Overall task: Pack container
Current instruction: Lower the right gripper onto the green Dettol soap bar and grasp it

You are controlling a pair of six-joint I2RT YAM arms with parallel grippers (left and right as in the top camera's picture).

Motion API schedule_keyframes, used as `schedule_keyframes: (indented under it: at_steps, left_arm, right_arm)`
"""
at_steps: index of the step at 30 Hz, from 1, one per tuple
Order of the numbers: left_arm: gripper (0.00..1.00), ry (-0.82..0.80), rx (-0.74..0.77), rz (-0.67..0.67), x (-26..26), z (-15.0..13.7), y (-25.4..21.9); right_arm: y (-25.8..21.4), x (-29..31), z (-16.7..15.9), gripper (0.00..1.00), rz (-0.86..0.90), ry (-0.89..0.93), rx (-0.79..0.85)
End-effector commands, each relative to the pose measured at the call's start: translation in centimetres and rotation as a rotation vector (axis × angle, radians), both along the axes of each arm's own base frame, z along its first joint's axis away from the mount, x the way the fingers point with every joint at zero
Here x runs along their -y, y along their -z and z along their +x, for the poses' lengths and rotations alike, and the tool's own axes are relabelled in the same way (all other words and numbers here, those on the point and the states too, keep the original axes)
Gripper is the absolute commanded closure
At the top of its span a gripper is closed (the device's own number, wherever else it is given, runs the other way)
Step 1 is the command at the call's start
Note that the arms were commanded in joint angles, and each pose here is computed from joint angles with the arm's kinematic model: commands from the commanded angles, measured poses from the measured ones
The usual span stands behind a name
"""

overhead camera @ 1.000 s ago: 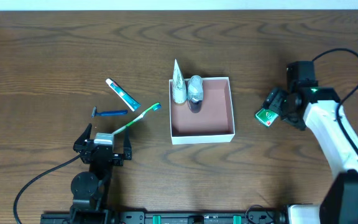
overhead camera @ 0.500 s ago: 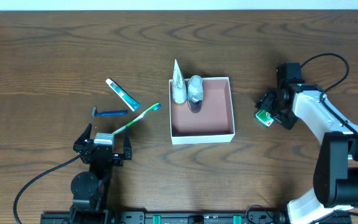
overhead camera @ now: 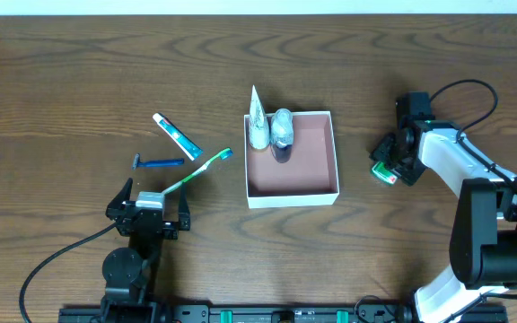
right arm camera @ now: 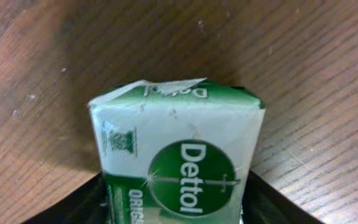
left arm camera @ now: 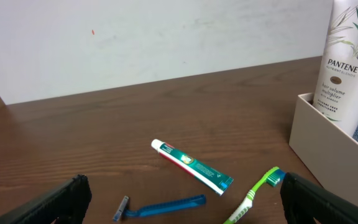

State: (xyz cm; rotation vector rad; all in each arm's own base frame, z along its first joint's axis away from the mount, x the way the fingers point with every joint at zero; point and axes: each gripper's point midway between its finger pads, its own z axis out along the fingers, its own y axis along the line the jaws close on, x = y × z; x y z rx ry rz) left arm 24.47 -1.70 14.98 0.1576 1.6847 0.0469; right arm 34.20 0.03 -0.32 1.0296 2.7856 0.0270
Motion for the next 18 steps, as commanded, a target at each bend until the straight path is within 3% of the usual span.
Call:
schedule_keyframes:
  at_steps: [1,8,18]
  left_arm:
    - [0.02,-0.004,-0.052,0.019,-0.1,-0.1,1.8]
    - [0.02,-0.004,-0.052,0.019,-0.1,-0.1,1.8]
    - [0.02,-0.004,-0.052,0.019,-0.1,-0.1,1.8]
  right_arm:
    - [1.4,0.1,-0.6,0.46,0.003,0.016,-0.039]
    - [1.4,0.2,-0.6,0.71,0.001,0.004,-0.040]
    - [0.0,-0.8,-0.1,0.73,0.036,-0.116,-0.002]
